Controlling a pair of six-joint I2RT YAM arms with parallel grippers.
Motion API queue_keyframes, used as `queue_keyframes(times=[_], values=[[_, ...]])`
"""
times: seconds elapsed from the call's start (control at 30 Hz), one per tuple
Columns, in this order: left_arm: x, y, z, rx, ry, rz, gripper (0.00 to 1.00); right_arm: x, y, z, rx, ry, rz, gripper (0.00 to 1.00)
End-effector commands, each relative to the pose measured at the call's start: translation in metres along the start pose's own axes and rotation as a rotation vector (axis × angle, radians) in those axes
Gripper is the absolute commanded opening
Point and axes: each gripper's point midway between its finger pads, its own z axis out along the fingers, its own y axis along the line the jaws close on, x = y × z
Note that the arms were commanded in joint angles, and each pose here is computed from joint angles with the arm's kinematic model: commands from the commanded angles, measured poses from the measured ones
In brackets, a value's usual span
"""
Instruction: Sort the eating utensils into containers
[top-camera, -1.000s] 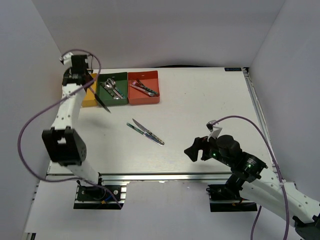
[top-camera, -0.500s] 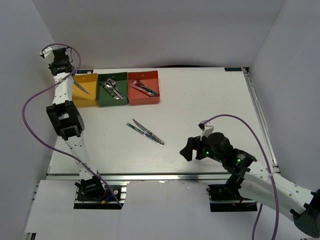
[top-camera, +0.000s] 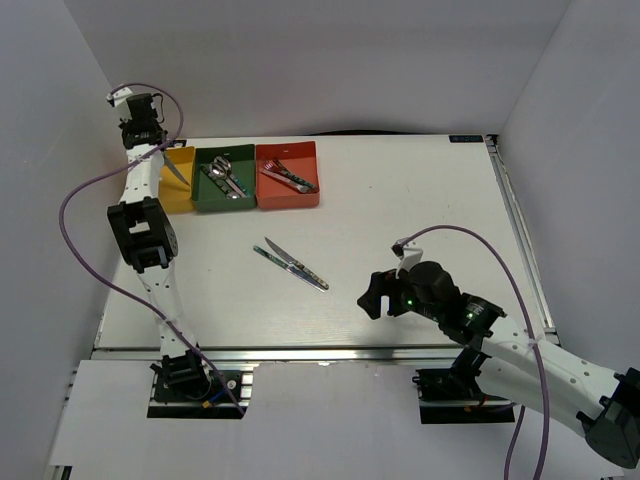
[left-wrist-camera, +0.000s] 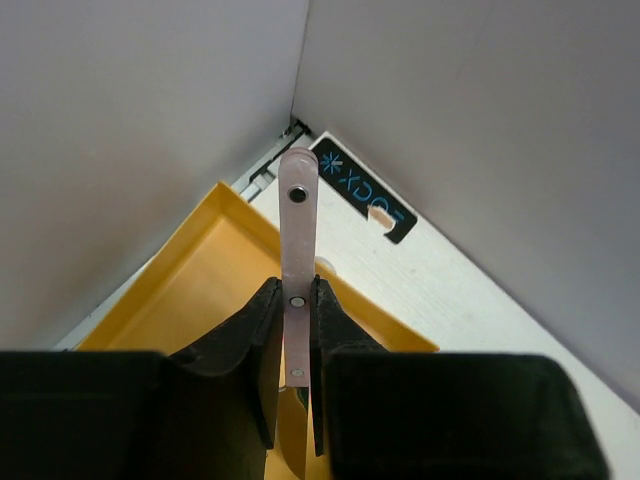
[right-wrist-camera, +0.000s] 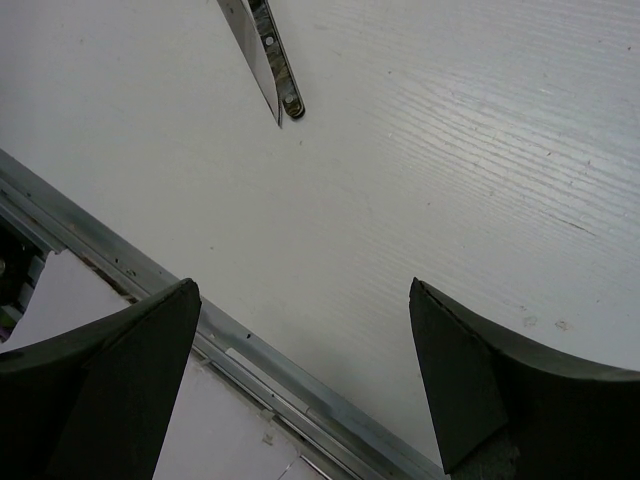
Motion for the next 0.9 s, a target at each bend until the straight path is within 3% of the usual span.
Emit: queue_keyframes(times=[0.0,0.07,0.17,0.3,0.5,0.53,0.57,0.63,0.7,0.73,0.77,0.8,0.83,0.87], values=[[-0.006,0.002,-0.008,-0.019,-0.006,0.025,0.09,-0.027,0.012,0.0,-0.031,-0.076,-0.02,0.89],[-0.004,0.004,-0.011,-0.032,0.006,0.013,0.13,-0.027,0.014,0.002,-0.036,-0.071,-0.018,0.89],[-0.008,0.007,-0.019,-0.049,0.014,0.001,0.3,-0.025,0.016,0.005,-0.046,-0.059,-0.011,0.89],[-0.012,0.006,-0.031,-0.058,0.023,0.011,0.62,-0.021,0.017,0.007,-0.053,-0.045,-0.004,0.89],[-0.024,-0.003,-0.062,-0.029,0.029,0.021,0.75,-0.019,0.016,0.016,-0.05,-0.04,0.0,0.89],[-0.041,-0.011,-0.082,-0.005,0.001,0.012,0.79,-0.019,0.014,0.021,-0.038,-0.038,-0.016,0.89],[-0.045,-0.016,-0.094,0.006,-0.002,0.021,0.9,-0.022,0.013,0.025,-0.031,-0.041,-0.029,0.89],[-0.054,-0.024,-0.12,0.02,-0.01,0.028,0.97,-0.024,0.014,0.043,-0.017,-0.005,-0.064,0.89],[-0.06,-0.036,-0.162,0.059,0.015,0.026,0.98,-0.021,0.016,0.067,-0.023,0.047,-0.132,0.89],[-0.048,-0.043,-0.18,0.083,0.065,0.037,0.98,-0.039,0.026,0.075,-0.035,0.032,-0.158,0.86],[-0.043,-0.041,-0.203,0.112,0.092,0.041,0.98,-0.026,0.017,0.094,-0.003,0.103,-0.204,0.8],[-0.056,-0.042,-0.223,0.132,0.076,0.019,0.98,-0.032,0.018,0.104,0.004,0.114,-0.229,0.8],[-0.015,-0.052,-0.242,0.17,0.151,0.068,0.98,-0.031,0.016,0.113,0.022,0.144,-0.25,0.72],[-0.03,-0.047,-0.277,0.222,0.114,0.042,0.98,-0.036,0.017,0.132,0.036,0.173,-0.289,0.7]])
